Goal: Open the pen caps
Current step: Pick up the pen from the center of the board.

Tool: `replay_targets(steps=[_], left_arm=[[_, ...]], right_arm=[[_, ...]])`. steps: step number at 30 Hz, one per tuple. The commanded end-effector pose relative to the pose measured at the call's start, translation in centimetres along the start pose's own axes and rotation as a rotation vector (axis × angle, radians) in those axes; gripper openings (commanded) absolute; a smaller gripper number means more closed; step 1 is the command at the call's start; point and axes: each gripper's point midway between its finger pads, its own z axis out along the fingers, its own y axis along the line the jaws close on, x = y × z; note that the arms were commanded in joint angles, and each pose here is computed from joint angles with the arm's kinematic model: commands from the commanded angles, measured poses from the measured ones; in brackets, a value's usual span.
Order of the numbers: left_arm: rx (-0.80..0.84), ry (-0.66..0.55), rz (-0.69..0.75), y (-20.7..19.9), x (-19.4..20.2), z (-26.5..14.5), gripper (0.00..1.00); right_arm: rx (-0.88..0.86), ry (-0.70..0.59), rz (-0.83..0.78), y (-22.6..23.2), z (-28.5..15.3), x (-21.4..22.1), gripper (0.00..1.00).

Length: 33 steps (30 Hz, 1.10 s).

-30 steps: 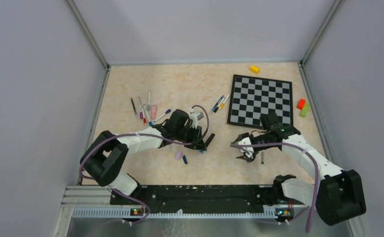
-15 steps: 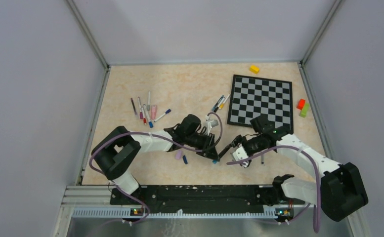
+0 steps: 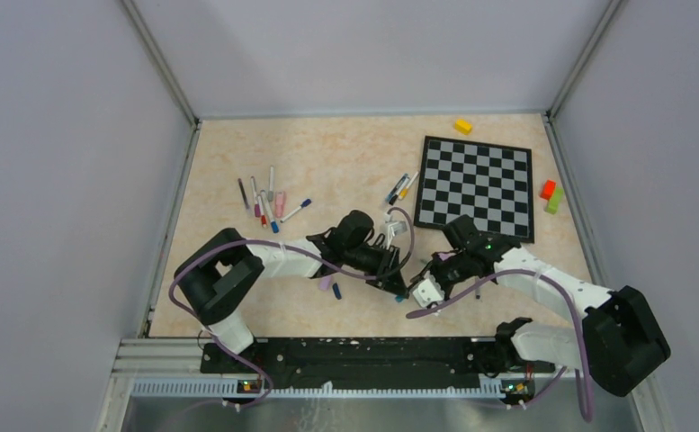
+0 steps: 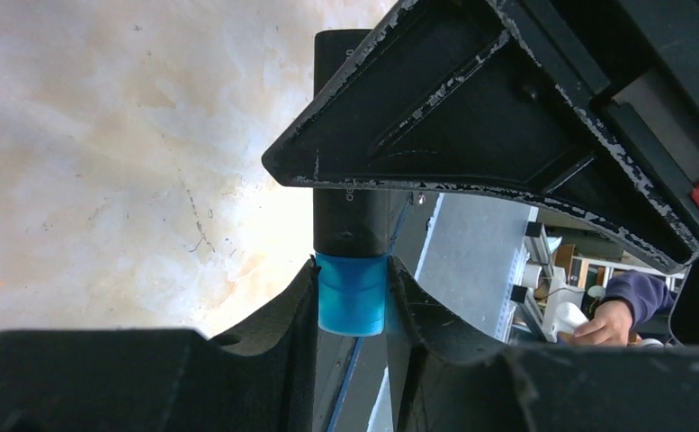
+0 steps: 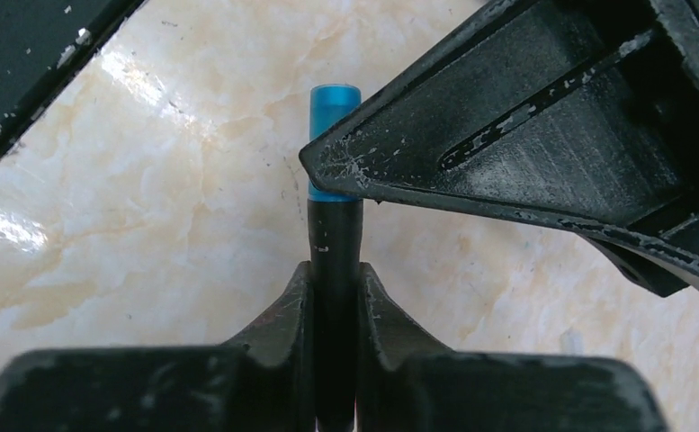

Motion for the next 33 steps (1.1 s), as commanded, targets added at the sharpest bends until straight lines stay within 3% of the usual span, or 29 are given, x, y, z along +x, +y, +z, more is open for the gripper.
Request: replay_targets(steps=[1,3,7,13,17,20,26,33], left_arm=[[0.045,-0.072,0.073,-2.4,-2.6,-0.4,0.22],[0.023,-0.112,0.093,-2.8,-3.2,-1.0,0.29],[-0.044,-0.262,0.176,-3.7,-5.2,-3.3,0.53],[-0.095,-0.628,0.326,-6.3,-7.8,-9.6,0.97],[-0.042,-0.854,0.341,-7.3,-7.3,-13.3,0.99],[0.058,-0.955,0.382,-8.7,-6.2,-15.2,0.99],[0.152,-0.867,0.403,-9.8,-5.2,-13.6,0.98],[0.198,-0.836,0.401,-10.1,-6.4,-11.1,0.89]], right_arm=[[0.0,-0.004,-0.001,0.2,-0.2,-0.5,0.0],[-0.009,-0.011,0.016,0.5,-0.4,-0.9,0.0],[-0.061,-0.042,0.109,1.4,-2.2,-2.3,0.0],[0.018,-0.167,0.404,0.4,-5.1,-4.5,0.0],[0.153,-0.296,0.782,-3.2,-6.8,-5.7,0.0],[0.145,-0.395,0.936,-4.2,-6.8,-6.5,0.0],[0.06,-0.531,1.088,-5.1,-6.2,-7.2,0.0],[0.013,-0.624,1.157,-5.5,-6.1,-8.0,0.0]])
